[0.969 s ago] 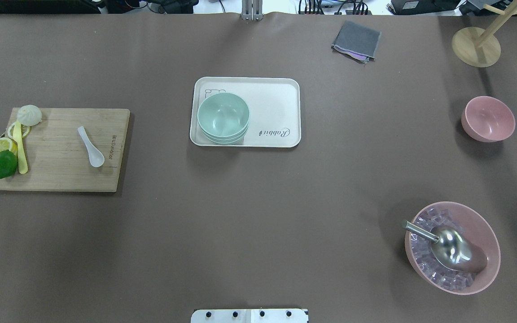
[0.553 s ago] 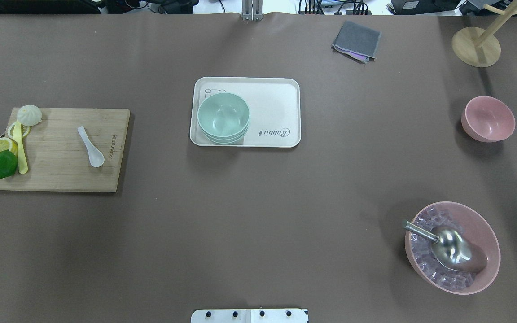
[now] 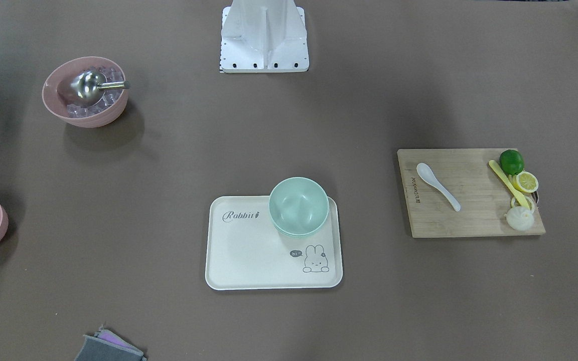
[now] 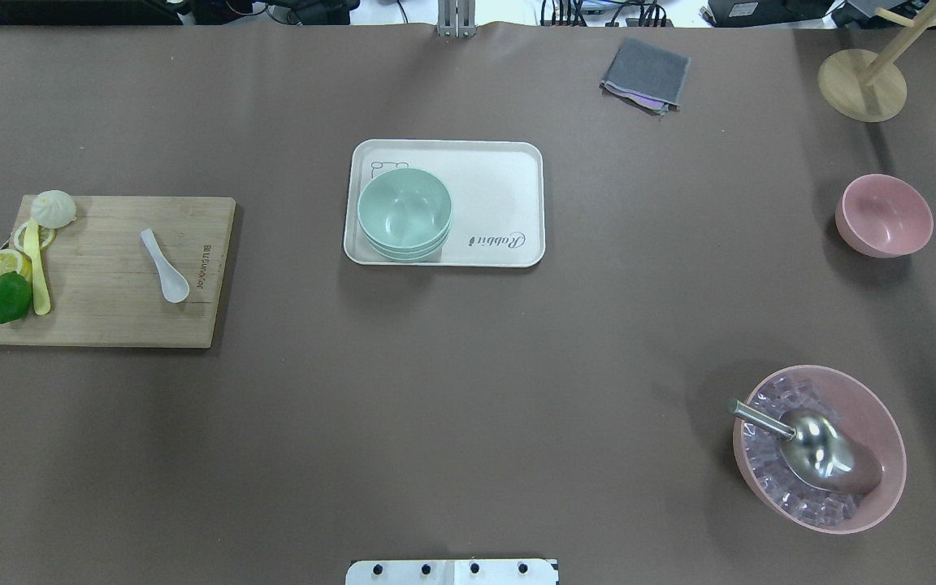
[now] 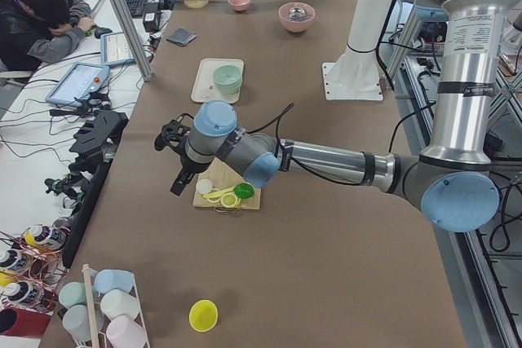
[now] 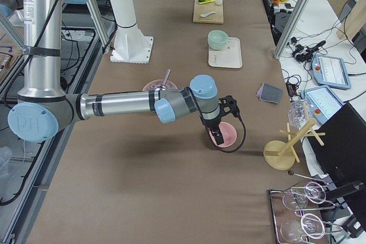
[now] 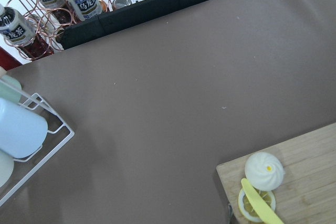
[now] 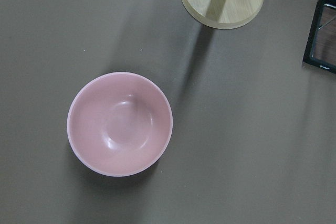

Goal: Stack pink bowl on green and place spoon
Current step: 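Lower the right gripper onto the pink bowl rim and grasp it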

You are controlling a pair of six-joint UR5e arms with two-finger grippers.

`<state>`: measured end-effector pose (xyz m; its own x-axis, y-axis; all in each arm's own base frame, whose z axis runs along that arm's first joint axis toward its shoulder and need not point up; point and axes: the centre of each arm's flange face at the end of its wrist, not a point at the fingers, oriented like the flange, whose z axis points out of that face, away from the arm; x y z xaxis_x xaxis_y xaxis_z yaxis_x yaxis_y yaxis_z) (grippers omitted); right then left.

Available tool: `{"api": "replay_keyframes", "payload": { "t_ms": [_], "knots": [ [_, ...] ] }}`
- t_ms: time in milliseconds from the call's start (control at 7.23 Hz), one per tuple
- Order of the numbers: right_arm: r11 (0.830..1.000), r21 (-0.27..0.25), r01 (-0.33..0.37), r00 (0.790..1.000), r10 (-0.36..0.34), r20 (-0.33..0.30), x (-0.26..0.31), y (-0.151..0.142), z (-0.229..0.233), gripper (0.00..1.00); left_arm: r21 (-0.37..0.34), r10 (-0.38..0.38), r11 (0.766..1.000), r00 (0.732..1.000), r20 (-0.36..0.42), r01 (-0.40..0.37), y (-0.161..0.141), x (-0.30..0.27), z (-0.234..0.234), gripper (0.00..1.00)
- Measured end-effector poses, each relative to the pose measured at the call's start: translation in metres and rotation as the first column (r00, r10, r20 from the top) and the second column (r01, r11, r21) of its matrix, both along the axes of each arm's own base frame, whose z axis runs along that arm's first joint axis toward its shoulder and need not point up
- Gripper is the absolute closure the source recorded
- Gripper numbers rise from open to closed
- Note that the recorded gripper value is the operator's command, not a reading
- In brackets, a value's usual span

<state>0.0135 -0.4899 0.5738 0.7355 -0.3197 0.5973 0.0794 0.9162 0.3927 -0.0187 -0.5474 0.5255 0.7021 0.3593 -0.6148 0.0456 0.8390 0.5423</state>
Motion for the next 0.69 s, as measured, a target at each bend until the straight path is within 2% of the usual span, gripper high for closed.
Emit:
{"api": "replay_keyframes", "payload": {
  "t_ms": [415,692],
  "knots": [
    [0.999,-0.046,-0.006,1.000,0.008,0.025,-0.045,-0.062,0.024,0.03,0.021,0.041,0.999,0.999,-0.010,-0.041,-0.012,0.025,-0.007,0.01],
    [0.995,-0.082,-0.053,0.995,0.060,0.081,-0.092,-0.071,0.059,0.08,0.024,0.045,0.999,0.999,-0.012,-0.044,-0.012,0.027,-0.009,0.01]
  ]
}}
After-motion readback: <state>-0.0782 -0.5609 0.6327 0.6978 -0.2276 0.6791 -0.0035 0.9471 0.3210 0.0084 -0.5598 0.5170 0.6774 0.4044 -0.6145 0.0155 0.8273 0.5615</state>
